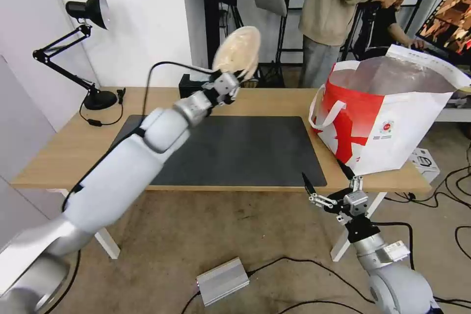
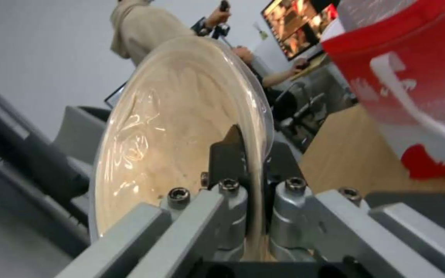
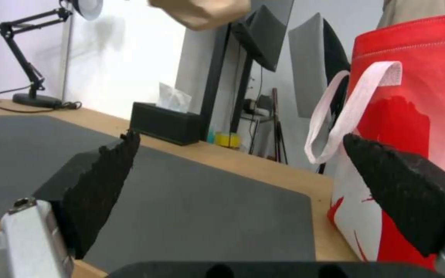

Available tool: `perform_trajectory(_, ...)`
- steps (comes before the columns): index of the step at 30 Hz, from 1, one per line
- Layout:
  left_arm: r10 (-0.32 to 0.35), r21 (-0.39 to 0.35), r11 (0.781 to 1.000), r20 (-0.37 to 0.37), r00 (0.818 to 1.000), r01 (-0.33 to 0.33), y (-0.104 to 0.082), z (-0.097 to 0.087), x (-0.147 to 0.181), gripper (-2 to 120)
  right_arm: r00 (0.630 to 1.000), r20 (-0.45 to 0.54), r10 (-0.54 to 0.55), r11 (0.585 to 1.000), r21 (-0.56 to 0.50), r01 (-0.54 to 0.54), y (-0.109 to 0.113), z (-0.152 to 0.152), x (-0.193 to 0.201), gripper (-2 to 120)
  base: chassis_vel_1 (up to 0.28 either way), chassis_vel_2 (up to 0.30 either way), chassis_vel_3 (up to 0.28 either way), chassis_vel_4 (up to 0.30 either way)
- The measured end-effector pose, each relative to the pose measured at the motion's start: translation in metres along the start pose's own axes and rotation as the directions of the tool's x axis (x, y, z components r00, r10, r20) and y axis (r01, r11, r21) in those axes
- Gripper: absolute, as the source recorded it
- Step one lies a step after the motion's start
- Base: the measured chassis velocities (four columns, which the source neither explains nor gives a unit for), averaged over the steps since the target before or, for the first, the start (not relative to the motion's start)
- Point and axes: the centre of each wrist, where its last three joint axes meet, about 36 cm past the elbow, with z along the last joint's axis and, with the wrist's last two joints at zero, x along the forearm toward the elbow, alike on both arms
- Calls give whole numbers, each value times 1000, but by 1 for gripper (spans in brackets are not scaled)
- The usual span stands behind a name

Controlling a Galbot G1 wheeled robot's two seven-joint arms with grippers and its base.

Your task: Pick up the trash from the table and place it into the takeout bag.

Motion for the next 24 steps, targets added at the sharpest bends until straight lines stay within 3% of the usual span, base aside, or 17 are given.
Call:
perform_trajectory(6,21,-4,1000,10,1000,-21,-7,-7,-26,0,1000,0,0,1000,0,0,0,0,0,100,0,0,0,0)
perform_trajectory(13,51,-21,999,25,998,-50,-18,-22,-80,0,1000,0,0,1000,0,0,0,0,0,100,0,0,0,0)
perform_trajectory(24,67,-52,997,53,996,-64,-24,-34,-114,0,1000,0,0,1000,0,0,0,0,0,100,0,0,0,0)
